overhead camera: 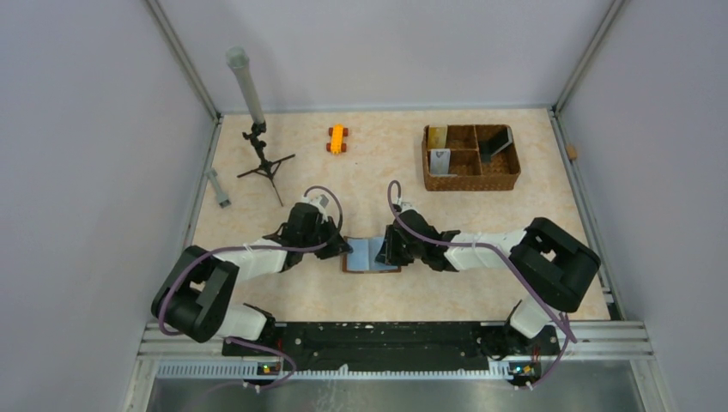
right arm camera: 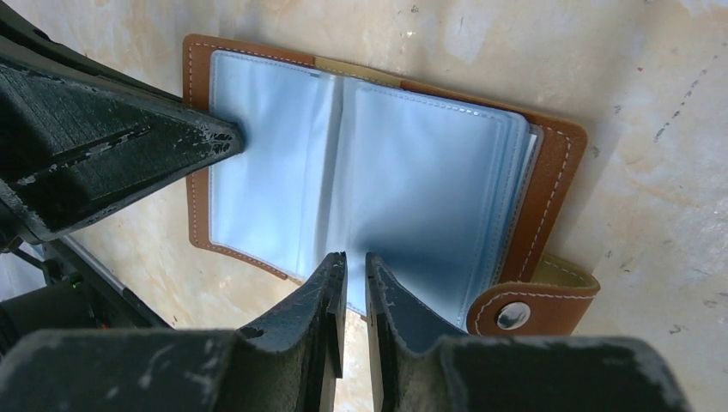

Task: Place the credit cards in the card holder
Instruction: Open the card holder at the center of the board.

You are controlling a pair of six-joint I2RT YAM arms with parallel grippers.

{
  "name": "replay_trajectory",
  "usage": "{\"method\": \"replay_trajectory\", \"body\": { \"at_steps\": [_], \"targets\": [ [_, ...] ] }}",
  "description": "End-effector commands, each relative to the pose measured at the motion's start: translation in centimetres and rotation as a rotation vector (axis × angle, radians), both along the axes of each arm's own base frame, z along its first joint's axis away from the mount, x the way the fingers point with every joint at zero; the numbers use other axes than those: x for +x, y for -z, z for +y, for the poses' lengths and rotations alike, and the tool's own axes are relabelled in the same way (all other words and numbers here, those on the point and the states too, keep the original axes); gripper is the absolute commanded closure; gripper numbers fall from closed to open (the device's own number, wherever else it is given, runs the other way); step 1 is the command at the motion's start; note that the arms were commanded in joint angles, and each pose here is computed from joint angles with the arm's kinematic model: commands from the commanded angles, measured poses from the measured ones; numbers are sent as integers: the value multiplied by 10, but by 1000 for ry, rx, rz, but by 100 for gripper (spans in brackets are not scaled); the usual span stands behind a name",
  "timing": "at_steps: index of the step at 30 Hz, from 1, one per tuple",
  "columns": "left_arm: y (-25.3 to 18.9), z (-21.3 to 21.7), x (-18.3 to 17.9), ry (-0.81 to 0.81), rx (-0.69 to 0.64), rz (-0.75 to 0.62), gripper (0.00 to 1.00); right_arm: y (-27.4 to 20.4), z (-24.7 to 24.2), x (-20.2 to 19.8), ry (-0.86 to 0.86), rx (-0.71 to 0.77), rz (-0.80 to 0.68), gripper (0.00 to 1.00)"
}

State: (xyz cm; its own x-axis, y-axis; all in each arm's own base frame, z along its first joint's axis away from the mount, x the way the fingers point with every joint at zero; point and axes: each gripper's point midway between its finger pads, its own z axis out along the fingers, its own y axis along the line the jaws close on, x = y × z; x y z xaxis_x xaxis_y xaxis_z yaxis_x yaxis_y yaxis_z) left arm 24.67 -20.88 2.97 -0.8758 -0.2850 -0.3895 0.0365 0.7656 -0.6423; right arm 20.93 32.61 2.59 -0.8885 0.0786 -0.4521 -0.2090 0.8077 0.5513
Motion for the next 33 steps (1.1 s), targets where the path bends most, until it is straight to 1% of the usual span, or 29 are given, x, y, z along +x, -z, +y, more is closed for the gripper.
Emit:
{"method": "replay_trajectory", "body": {
  "at_steps": [1, 3, 6, 10, 14, 19, 23, 24, 26, 30, 33],
  "targets": [
    [23, 28, -3, -63, 156, 32, 85, 33, -34, -12, 29, -153, 52, 83],
    [20, 33, 0, -76, 186, 23, 75, 24, -28, -10, 15, -130, 34, 83],
    [9, 39, 3, -88, 221, 3, 64, 6, -16, -6, -28, -90, 5, 81],
    [-21, 42, 15, -108, 236, -61, 51, -24, 2, 0, -98, -49, -38, 79],
    [-58, 37, 26, -110, 201, -134, 43, -55, 13, 6, -144, -26, -82, 77],
    [-102, 22, 30, -74, 105, -218, 37, -89, 13, 11, -152, -12, -137, 72],
    [-126, 4, 26, -15, -4, -244, 37, -100, 6, 13, -132, -16, -152, 70],
    [-130, 0, 25, -3, -30, -249, 37, -99, 4, 15, -126, -15, -154, 68],
    [-135, -5, 23, 11, -67, -249, 37, -94, 0, 17, -115, -15, -154, 68],
    [-137, -8, 23, 13, -85, -248, 37, -76, -5, 22, -90, -17, -125, 68],
    [-150, -13, 23, 37, -123, -286, 37, -72, -8, 25, -74, -12, -123, 68]
  ]
}}
